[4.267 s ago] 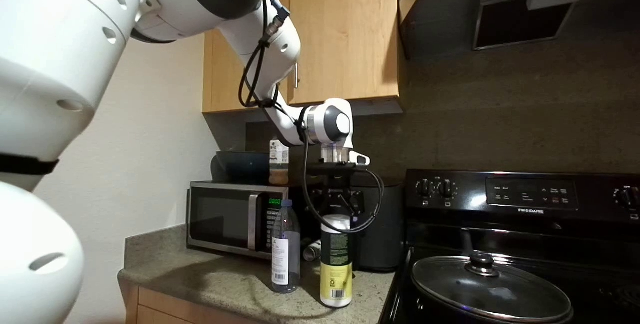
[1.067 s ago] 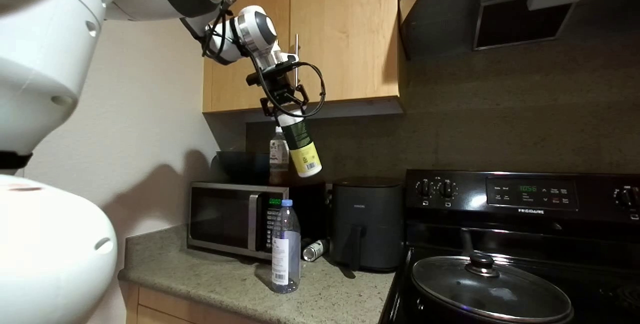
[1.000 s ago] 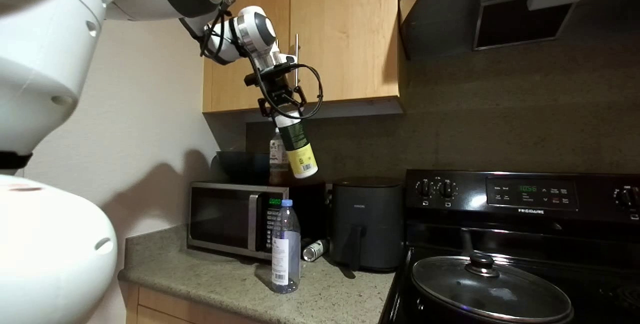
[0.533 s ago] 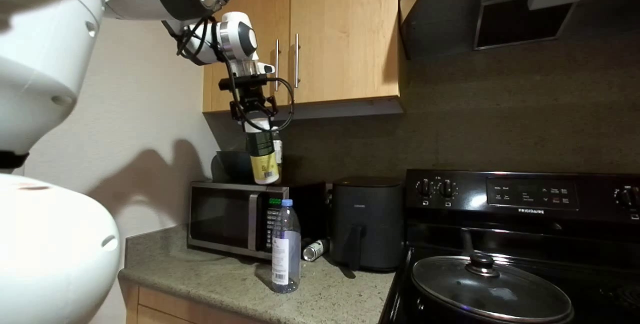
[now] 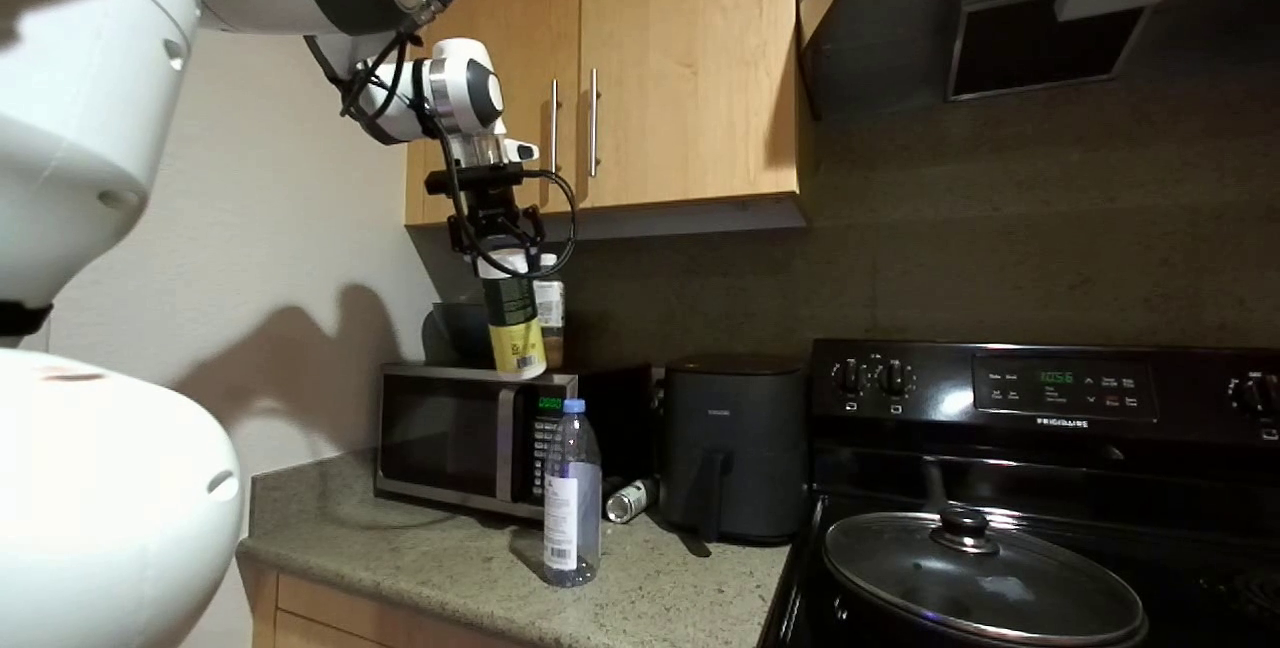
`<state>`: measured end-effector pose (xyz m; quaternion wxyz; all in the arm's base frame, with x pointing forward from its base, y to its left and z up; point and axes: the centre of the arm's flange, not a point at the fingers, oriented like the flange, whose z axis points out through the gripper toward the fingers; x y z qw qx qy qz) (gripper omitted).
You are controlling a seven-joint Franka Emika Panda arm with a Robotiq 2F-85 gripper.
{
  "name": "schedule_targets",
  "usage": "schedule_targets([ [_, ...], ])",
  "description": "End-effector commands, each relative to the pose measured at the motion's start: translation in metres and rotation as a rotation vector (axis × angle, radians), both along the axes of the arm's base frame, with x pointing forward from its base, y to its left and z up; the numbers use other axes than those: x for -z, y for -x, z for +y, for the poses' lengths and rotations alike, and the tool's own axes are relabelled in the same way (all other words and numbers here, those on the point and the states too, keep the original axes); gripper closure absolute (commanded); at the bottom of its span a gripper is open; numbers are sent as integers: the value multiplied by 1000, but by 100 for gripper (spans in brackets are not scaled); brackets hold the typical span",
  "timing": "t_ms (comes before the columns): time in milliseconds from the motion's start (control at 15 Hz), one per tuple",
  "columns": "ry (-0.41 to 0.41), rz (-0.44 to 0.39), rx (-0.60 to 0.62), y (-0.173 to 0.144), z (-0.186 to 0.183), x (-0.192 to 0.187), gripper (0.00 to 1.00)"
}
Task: Swap around the green bottle and the water bottle
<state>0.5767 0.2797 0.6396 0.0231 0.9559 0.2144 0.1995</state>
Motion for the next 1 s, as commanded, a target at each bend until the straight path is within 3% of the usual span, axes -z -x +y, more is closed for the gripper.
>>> schedule_targets([
  [0,17,13,-25,9,3,5,32],
  [600,2,155,-19,83,25,45,32],
  [933,5,160,35,104,25,66,32],
])
